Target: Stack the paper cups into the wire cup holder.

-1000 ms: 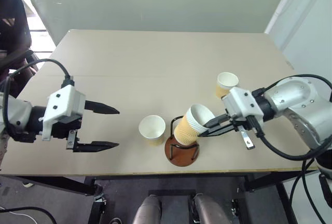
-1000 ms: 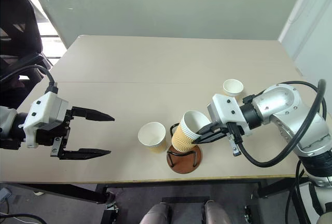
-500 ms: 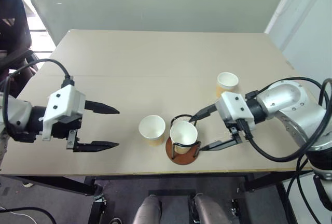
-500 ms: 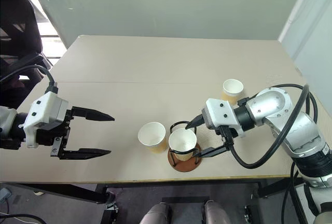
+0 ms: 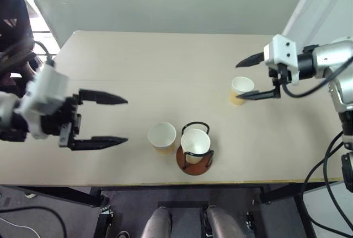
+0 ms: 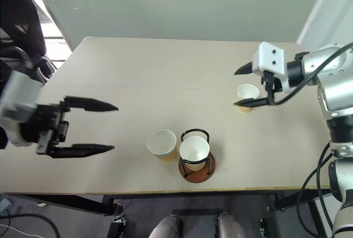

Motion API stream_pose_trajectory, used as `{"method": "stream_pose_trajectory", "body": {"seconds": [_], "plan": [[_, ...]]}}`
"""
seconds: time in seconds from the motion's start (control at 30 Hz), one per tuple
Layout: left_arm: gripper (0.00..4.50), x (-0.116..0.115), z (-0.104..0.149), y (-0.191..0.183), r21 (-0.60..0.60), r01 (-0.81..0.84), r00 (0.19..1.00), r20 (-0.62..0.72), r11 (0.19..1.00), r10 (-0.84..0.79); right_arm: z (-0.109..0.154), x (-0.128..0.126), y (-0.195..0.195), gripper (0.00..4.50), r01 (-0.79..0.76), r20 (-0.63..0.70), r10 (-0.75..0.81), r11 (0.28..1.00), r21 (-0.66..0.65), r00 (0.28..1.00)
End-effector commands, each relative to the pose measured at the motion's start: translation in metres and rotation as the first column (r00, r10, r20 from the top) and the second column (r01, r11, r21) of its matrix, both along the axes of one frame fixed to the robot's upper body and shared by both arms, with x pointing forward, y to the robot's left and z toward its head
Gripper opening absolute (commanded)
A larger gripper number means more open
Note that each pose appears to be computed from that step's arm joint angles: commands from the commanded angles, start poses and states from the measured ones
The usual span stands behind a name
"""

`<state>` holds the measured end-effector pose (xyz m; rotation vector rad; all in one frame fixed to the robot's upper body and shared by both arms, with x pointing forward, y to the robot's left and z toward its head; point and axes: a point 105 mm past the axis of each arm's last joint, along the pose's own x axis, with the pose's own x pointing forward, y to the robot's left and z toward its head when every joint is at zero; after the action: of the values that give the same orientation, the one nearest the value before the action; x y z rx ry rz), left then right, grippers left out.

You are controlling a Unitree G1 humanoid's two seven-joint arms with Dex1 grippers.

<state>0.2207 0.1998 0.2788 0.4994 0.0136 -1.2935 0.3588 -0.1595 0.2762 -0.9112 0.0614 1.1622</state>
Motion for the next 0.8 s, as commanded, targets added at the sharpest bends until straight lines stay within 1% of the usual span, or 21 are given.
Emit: {"method": "stream_pose_trajectory", "body": {"seconds": [0.03,0.13,0.23,0.4,0.57,0.73,0.8], "plan": [[4.5,-0.009,0.011,-0.001,-0.06,0.014,1.0,0.004,0.998,-0.014,0.0,0.031,-0.021,4.46,0.147,0.067,-0.146,0.989,-0.013,0.987],[4.5,-0.015,0.021,-0.002,-0.126,0.024,1.0,-0.001,0.992,-0.024,-0.019,0.045,-0.03,4.46,0.199,0.048,-0.196,0.977,-0.078,0.979],[4.5,-0.018,0.019,0.003,-0.111,-0.011,1.0,-0.013,0.994,0.009,-0.036,0.056,-0.031,4.46,0.232,0.033,-0.23,0.965,-0.123,0.973],[4.5,-0.021,0.021,0.008,-0.118,-0.057,0.998,-0.001,0.991,0.057,-0.063,0.063,-0.031,4.46,0.237,0.006,-0.24,0.953,-0.19,0.971],[4.5,-0.017,0.018,0.015,-0.09,-0.149,0.988,0.033,0.985,0.152,-0.076,0.071,-0.028,4.46,0.266,0.014,-0.27,0.939,-0.22,0.963],[4.5,-0.023,0.017,0.017,-0.088,-0.174,0.983,0.038,0.981,0.178,-0.082,0.074,-0.028,4.46,0.275,0.021,-0.278,0.931,-0.24,0.96],[4.5,-0.025,0.017,0.019,-0.083,-0.191,0.98,0.039,0.978,0.195,-0.083,0.074,-0.028,4.1,0.27,0.019,-0.274,0.931,-0.246,0.962]]}}
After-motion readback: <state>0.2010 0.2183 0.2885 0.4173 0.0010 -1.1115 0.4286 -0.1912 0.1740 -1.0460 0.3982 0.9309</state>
